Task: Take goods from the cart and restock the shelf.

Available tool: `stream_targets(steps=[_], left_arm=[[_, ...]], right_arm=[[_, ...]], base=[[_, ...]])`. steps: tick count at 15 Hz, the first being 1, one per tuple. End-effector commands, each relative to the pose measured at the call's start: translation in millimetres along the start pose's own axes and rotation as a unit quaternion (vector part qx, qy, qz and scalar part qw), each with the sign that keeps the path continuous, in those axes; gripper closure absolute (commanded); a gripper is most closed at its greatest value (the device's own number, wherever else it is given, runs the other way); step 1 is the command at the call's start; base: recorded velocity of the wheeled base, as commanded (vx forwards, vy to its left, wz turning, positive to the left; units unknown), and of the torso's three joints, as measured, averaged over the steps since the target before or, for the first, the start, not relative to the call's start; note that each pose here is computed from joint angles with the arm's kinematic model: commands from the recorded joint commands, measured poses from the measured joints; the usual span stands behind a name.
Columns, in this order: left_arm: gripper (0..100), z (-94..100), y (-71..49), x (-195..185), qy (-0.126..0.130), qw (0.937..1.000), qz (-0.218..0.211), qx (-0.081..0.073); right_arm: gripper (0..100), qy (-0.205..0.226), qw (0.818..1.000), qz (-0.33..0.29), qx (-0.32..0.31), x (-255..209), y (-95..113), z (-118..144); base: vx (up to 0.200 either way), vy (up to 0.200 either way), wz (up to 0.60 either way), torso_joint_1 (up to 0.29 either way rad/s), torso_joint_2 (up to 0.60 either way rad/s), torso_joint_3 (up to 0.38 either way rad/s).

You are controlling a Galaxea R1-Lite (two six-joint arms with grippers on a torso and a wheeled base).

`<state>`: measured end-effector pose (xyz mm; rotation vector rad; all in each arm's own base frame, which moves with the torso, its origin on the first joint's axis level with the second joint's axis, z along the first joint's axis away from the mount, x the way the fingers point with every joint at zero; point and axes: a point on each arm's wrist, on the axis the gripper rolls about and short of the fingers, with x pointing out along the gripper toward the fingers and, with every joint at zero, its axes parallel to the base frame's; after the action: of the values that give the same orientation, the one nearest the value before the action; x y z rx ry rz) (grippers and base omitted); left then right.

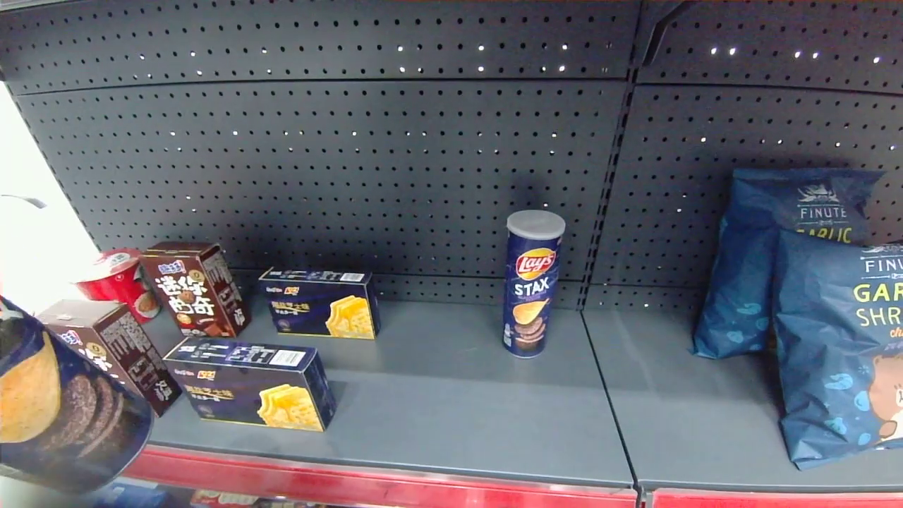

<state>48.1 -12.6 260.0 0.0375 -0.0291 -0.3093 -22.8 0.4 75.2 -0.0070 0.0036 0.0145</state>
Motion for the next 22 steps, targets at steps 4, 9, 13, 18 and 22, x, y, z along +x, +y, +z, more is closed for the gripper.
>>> stream_targets(steps=[4,9,13,18,22], left_arm=[[100,-7.4,0.6,-17.8,-0.016,0.9980,0.058,0.016],[100,-28.9,0.5,-13.4,0.016,0.9977,0.064,0.013],[100,-51.8,1.4,-15.7,0.023,0.9947,0.100,-0.003],[100,-57.7,1.1,-29.3,0.005,0.9906,0.137,-0.004],[100,-58.6,1.3,-27.9,0.008,0.9905,0.137,-0.004]], right_arm=[[0,0.007,0.994,0.109,-0.009,23.7,3.2,76.5],[0,0.052,0.986,0.154,-0.024,86.4,8.4,136.7],[0,0.081,0.972,0.219,-0.018,166.2,23.0,161.5],[0,0.026,0.960,0.278,-0.019,276.8,39.9,140.5],[0,0.022,0.938,0.345,-0.017,315.0,48.4,124.1]], base=[[0.000,0.000,0.00,0.000,0.00,0.000],[0.000,0.000,0.00,0.000,0.00,0.000],[0.000,0.000,0.00,0.000,0.00,0.000],[0.000,0.000,0.00,0.000,0.00,0.000],[0.000,0.000,0.00,0.000,0.00,0.000]])
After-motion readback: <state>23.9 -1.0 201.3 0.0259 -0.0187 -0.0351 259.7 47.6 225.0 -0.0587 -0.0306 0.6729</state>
